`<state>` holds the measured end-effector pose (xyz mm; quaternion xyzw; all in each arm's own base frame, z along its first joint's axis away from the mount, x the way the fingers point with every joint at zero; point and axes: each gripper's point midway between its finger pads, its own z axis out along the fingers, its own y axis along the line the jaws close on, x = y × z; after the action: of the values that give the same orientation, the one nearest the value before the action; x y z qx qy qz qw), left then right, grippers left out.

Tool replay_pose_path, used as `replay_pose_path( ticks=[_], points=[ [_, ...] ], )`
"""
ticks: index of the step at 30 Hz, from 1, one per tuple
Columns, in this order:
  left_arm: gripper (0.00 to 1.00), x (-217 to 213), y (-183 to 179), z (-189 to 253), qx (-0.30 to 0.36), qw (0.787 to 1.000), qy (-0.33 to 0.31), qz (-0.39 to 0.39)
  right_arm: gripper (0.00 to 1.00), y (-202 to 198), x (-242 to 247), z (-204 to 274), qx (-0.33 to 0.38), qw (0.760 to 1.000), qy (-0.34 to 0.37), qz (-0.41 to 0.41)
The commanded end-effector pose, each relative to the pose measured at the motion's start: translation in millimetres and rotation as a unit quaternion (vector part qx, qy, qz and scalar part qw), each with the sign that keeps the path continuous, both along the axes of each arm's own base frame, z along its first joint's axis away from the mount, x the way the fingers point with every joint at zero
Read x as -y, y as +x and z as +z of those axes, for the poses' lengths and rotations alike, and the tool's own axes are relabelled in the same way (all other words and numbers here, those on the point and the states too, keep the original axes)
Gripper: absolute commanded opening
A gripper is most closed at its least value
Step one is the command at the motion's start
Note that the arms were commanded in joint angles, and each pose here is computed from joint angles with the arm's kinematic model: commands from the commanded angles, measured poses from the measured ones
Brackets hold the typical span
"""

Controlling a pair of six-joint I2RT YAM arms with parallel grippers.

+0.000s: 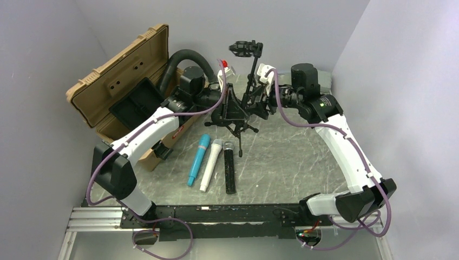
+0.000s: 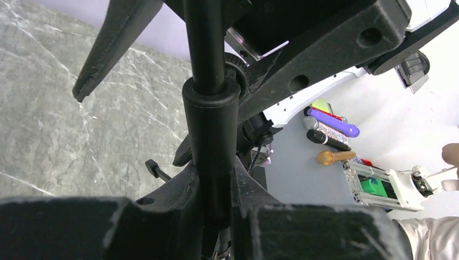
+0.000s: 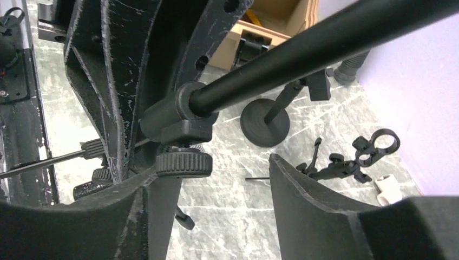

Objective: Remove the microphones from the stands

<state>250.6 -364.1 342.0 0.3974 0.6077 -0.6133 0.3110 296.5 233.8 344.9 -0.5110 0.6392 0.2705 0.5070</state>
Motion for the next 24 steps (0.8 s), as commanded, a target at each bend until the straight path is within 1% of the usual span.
replay_pose_path(
  ticks=[1, 2, 5, 11, 14, 19, 24],
  points=[
    [0.0, -5.3, -8.1, 51.4, 0.095, 0.994, -0.056, -0.016, 0.65, -7.7, 5.5, 7.3, 0.011, 1.0, -0.006, -0.003],
    [0.0, -6.3, -6.7, 50.5, 0.098, 0.994, -0.054, -0.014, 0.67, -10.1, 6.6, 10.3, 0.012, 1.0, -0.004, -0.003],
    [0.0, -9.0, -2.2, 47.0, 0.11, 0.993, -0.047, -0.004, 0.69, -18.2, 9.5, 19.6, 0.004, 1.0, 0.01, 0.002],
    [0.0, -12.7, 7.6, 35.9, 0.144, 0.989, -0.018, 0.022, 0.69, -30.7, 18.3, 44.0, -0.011, 0.999, 0.052, 0.01],
    [0.0, -14.8, 14.6, 33.7, 0.176, 0.984, -0.005, 0.038, 0.69, -36.0, 22.9, 61.0, -0.005, 0.998, 0.069, 0.013],
    [0.0, -18.8, 24.9, 28.7, 0.228, 0.972, 0.009, 0.061, 0.7, -37.1, 32.2, 92.3, 0.025, 0.996, 0.084, 0.0],
    [0.0, -18.7, 22.3, 15.7, 0.24, 0.97, 0.009, 0.046, 0.72, -29.9, 41.3, 125.3, 0.077, 0.993, 0.082, -0.028]
  ],
)
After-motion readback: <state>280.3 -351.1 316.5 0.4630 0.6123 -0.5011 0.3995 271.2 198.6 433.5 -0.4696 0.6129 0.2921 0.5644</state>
